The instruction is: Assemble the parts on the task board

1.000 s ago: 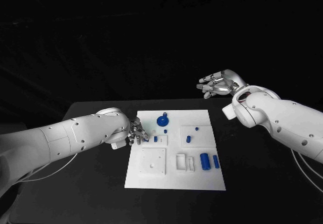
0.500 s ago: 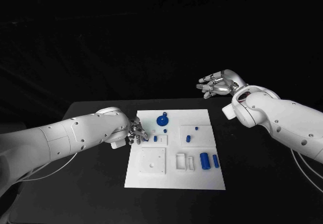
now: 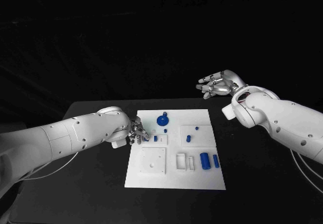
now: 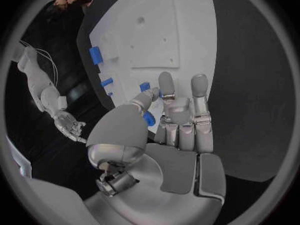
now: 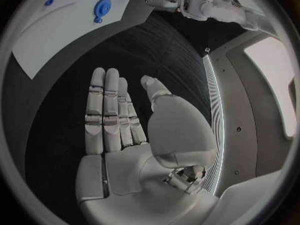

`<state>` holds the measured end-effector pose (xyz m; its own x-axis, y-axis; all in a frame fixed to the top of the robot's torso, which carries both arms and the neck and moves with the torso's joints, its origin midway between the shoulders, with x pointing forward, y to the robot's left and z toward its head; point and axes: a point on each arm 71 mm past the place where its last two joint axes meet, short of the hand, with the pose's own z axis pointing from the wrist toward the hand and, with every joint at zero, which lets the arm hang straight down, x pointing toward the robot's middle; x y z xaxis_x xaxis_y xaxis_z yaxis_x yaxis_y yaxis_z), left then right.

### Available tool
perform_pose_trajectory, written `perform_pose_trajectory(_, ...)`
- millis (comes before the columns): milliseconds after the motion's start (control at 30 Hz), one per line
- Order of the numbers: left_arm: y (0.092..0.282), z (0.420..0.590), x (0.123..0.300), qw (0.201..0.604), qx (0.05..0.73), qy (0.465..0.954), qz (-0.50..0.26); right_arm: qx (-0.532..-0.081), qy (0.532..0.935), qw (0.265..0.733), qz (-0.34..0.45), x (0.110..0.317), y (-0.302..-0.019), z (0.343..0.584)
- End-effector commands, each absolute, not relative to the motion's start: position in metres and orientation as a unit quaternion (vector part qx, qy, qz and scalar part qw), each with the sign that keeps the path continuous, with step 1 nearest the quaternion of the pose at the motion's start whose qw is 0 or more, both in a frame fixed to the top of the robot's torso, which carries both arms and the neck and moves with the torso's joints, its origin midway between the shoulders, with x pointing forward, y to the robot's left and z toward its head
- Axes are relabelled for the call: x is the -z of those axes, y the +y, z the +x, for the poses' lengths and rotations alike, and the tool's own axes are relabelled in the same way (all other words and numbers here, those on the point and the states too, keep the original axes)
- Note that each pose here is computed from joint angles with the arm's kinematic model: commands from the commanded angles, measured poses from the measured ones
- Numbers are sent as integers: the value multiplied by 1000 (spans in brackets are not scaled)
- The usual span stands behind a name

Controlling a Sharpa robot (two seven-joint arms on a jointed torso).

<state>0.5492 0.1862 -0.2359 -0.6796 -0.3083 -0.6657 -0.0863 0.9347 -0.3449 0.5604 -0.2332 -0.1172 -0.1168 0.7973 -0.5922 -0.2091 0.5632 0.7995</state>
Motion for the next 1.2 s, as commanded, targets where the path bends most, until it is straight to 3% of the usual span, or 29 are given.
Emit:
perform_pose_trajectory(33,184,547,241,372,142,912,-98,-410,630,619,228,118,-231,560)
perform_pose_trajectory(1200,189,551,240,362,143,916,-93,-410,632,616,228,120,-231,560)
